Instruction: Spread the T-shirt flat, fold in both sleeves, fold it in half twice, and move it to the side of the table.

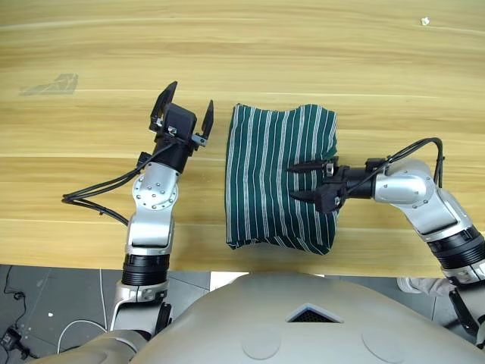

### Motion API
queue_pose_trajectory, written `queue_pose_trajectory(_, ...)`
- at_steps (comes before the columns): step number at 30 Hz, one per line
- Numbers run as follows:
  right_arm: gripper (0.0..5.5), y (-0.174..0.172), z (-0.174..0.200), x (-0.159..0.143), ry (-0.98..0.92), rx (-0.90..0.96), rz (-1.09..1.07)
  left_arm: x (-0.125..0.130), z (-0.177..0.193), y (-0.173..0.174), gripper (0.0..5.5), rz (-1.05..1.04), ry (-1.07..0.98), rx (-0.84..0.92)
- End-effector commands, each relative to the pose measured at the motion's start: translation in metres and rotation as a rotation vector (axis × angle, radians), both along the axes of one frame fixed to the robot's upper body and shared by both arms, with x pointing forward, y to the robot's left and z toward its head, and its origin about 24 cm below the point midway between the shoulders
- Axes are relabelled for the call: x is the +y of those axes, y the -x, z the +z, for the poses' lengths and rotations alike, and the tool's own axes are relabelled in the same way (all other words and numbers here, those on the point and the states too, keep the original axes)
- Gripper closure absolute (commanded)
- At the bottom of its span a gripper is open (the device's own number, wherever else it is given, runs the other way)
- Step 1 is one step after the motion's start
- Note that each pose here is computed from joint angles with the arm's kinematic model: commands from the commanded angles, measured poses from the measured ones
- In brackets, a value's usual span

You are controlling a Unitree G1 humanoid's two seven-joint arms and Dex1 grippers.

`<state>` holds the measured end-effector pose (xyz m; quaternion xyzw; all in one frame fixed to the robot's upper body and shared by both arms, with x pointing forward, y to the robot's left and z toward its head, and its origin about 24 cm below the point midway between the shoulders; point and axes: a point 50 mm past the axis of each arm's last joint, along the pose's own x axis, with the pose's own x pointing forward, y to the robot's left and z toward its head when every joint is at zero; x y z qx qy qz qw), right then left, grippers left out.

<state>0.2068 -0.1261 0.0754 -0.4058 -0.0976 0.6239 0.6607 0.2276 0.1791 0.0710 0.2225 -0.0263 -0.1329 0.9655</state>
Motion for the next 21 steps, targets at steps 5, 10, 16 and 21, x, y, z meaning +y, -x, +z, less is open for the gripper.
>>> queue_pose_trajectory(5, 2.66, 0.021, 0.022, -0.028, -0.244, 0.092, -0.148, 0.032, 0.025, 0.051, 1.98, -0.228, -0.373, -0.029)
queue_pose_trajectory(10, 2.66, 0.024, 0.021, -0.078, 0.021, -0.124, -0.144, 0.038, 0.015, 0.104, 1.98, -0.538, -0.778, 0.057)
queue_pose_trajectory(16, 2.66, 0.031, -0.006, -0.107, 0.286, -0.211, -0.007, 0.04, -0.006, 0.121, 1.98, -0.796, -1.03, 0.049)
queue_pose_trajectory(21, 2.66, 0.046, -0.034, -0.115, 0.358, -0.088, 0.057, 0.029, -0.025, 0.12, 1.98, -0.88, -1.057, 0.013)
